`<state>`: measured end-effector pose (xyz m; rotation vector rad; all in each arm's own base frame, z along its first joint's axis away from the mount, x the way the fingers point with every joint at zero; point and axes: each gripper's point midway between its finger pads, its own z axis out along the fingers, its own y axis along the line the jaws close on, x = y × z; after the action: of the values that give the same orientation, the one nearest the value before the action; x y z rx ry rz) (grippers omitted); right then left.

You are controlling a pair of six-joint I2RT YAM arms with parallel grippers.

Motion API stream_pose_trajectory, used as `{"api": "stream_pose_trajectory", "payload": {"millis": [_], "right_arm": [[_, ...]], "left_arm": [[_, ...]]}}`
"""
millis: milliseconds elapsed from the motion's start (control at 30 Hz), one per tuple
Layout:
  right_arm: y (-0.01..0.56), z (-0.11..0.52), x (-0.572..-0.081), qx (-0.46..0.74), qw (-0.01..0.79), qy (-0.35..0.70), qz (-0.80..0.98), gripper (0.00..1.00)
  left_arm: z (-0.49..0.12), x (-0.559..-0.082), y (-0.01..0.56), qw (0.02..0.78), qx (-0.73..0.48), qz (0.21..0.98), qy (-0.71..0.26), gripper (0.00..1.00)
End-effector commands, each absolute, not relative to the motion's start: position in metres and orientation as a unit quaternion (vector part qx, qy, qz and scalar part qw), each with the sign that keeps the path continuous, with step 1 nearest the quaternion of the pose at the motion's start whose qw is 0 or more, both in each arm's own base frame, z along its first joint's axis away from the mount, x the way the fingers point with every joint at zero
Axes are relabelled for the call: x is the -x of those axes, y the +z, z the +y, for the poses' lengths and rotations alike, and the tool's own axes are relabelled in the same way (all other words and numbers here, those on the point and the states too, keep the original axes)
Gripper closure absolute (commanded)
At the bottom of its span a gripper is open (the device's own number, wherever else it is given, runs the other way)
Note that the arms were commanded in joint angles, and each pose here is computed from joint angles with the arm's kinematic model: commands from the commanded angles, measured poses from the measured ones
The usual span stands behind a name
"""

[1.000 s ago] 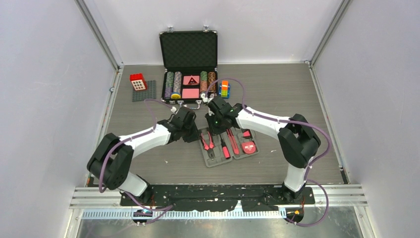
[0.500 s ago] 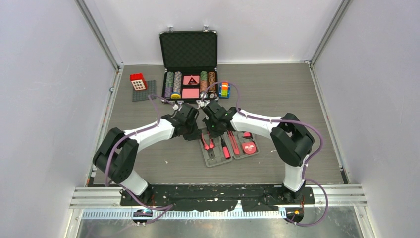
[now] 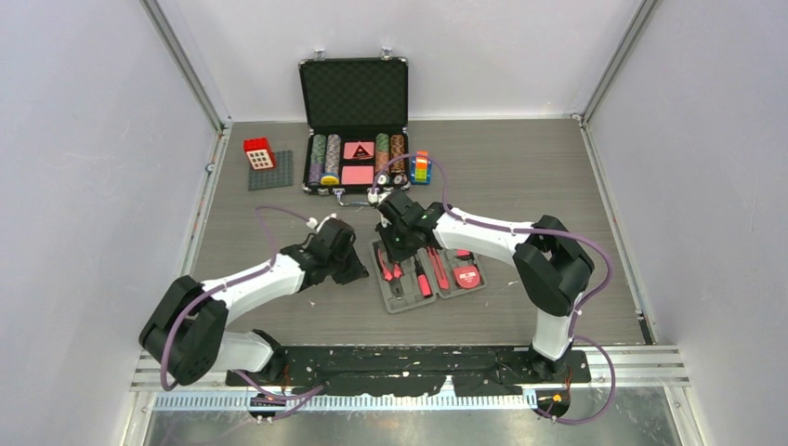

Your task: Pack the tool kit

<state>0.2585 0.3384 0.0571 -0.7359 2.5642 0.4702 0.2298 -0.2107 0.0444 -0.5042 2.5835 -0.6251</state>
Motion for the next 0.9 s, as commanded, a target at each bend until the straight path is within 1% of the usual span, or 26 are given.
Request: {"api": "stream_pose_trajectory", "payload": {"millis": [0,133,567,667,767,867], "right_arm": [[0.1,0.368,-0.264,0.273,0.247,0.23,0.901,0.84],[0.09,0.372,-0.263,0.267,0.232,0.23,0.906,0.85],[0.04,0.368,-0.25,0.265,0.169,0.202,0.928,0.91],[0.018,0.36,-0.242,0.269,0.145,0.174,0.936,0.94],[-0.016,0.341,-0.224,0.272,0.105,0.122,0.949,0.95],[-0.046,0.324,-0.203,0.261,0.067,0.095,0.958,0.95]], "left_arm": [[-0.226,-0.243,0.068,0.242,0.196,0.903,-0.294,0.96],[-0.234,-0.238,0.066,0.227,0.193,0.9,-0.319,0.94],[-0.248,-0.234,0.047,0.19,0.191,0.902,-0.336,0.94],[-0.248,-0.232,0.038,0.178,0.193,0.907,-0.33,0.95],[-0.248,-0.229,0.03,0.169,0.194,0.911,-0.324,0.95],[-0.248,-0.227,0.027,0.164,0.194,0.912,-0.322,0.96]]}}
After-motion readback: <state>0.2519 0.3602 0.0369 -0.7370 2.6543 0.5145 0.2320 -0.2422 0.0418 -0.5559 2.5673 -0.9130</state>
